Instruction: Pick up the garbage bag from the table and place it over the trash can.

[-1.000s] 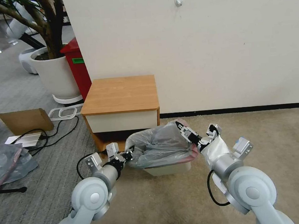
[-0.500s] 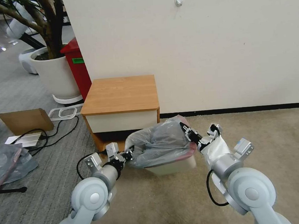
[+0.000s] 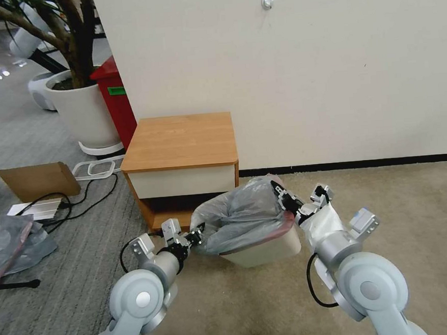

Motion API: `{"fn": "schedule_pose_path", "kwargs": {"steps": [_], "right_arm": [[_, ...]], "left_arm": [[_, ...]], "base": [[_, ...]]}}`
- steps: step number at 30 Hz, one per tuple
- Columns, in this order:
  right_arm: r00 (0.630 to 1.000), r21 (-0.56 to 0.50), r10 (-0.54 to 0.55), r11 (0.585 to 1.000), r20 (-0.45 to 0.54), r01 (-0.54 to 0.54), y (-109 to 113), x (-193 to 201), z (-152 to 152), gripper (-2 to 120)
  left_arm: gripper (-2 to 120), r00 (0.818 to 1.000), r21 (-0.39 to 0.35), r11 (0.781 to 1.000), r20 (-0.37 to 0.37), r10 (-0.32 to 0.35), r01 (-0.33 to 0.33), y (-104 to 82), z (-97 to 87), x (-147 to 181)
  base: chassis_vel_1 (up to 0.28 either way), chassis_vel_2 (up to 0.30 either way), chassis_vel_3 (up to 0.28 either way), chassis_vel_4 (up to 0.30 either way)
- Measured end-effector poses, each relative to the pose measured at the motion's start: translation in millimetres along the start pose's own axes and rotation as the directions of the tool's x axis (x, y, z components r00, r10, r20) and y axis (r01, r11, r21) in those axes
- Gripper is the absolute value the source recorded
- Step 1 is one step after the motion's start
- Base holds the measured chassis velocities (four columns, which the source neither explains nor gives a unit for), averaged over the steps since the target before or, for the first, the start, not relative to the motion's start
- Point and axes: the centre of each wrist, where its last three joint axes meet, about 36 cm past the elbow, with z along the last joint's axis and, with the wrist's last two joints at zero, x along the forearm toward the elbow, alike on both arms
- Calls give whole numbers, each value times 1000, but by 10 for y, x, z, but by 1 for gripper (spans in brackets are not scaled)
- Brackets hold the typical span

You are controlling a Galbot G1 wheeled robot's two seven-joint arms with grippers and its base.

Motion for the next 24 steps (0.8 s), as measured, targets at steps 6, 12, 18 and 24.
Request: {"fn": "schedule_pose_path", "kwargs": {"steps": [6, 12, 18, 24], "right_arm": [[1000, 18, -12, 1000, -23, 13, 19, 48, -23, 3], [1000, 18, -18, 1000, -23, 18, 35, 57, -27, 28], [999, 4, -25, 1000, -23, 25, 41, 65, -27, 45], [999, -24, -30, 999, -13, 29, 38, 55, -22, 41]], "left_arm": [[5, 1000, -5, 1000, 2, 2, -2, -3, -18, -10], [4, 1000, -7, 1000, 5, 6, -6, 0, -28, -14], [4, 1000, -8, 1000, 3, 4, -4, 10, -23, -10], [4, 1000, -9, 1000, 4, 8, -8, 10, -24, -12]], "base": [[0, 0, 0, 0], [0, 0, 0, 0], [0, 0, 0, 0], [0, 0, 0, 0]]}}
